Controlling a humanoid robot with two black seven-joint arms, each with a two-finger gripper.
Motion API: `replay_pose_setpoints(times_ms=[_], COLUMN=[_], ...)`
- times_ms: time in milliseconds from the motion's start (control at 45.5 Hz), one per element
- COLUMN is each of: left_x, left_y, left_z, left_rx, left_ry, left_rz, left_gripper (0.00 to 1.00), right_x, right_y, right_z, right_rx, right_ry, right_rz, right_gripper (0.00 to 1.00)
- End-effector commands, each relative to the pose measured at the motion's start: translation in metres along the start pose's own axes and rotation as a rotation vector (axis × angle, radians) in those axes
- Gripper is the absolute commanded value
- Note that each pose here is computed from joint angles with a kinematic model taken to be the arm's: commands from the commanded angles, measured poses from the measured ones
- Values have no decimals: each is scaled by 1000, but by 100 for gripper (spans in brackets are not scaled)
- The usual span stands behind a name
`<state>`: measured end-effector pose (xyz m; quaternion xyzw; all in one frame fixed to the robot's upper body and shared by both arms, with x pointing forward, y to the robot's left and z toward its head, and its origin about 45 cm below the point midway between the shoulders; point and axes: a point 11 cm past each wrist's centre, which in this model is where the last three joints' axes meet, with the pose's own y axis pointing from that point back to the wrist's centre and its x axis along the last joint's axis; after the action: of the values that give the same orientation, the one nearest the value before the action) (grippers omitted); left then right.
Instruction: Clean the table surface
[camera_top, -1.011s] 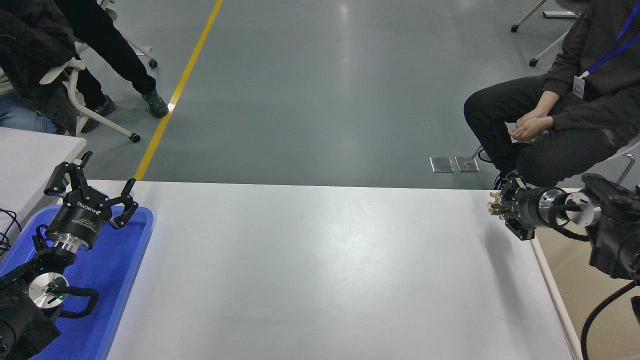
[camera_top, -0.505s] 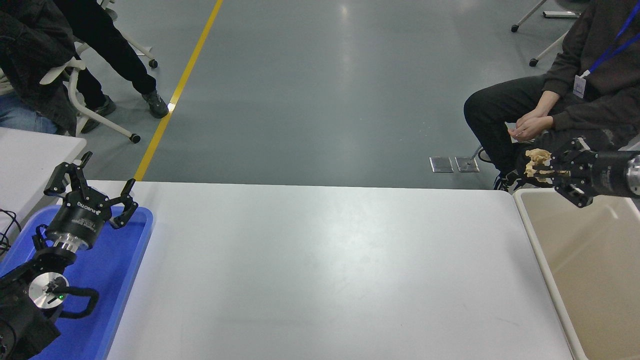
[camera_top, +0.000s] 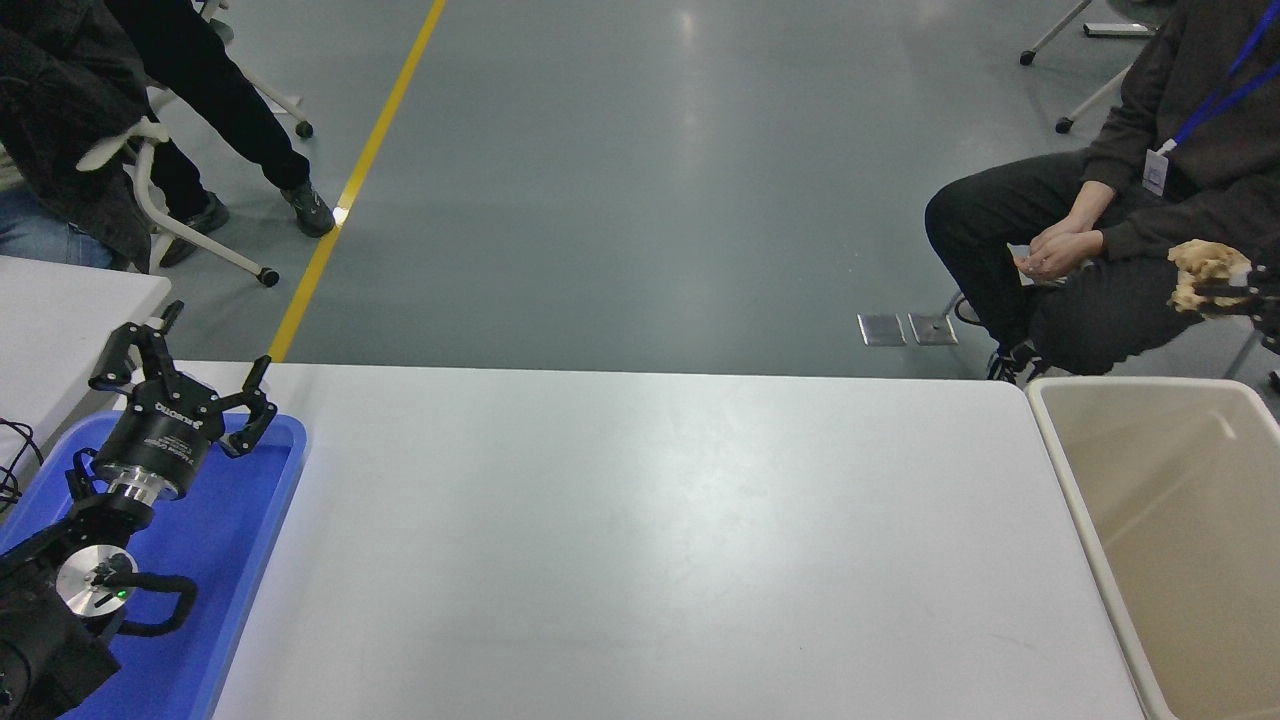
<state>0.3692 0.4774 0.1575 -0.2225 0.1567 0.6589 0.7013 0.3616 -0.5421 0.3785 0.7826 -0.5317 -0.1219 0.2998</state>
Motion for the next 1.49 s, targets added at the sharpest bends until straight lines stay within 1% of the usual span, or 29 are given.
replay_pose_setpoints(times_ms=[0,154,330,593,769,879,1187,1341,1473], left_x=[0,0,0,0,0,0,0,0,0], left_y=[0,0,0,0,0,0,0,0,0], left_z=[0,0,0,0,0,0,0,0,0], left_rx=[-3,-1,-1,-1,-1,-2,-2,-1,-1], left_ry=[1,0,0,0,0,1,1,0,0], left_rz=[1,0,0,0,0,1,0,0,0], left_gripper=[100,100,100,100,100,100,100,100,100], right_x=[36,59,71,75,61,56,25,12,1], right_y=[42,59,61,25,-5,-13,-62,-81,-90], right_z=[19,41,73,116,143,165,201,217,235], right_rx=[-61,-97,-141,-128,-145,-168,-203,-236,-269], right_ry=[-9,-59,-123,-199,-233,-272,-312,-306,-308], right_rz=[142,237,295,358,344,366,392,433,465], right_gripper=[0,0,0,0,0,0,0,0,0])
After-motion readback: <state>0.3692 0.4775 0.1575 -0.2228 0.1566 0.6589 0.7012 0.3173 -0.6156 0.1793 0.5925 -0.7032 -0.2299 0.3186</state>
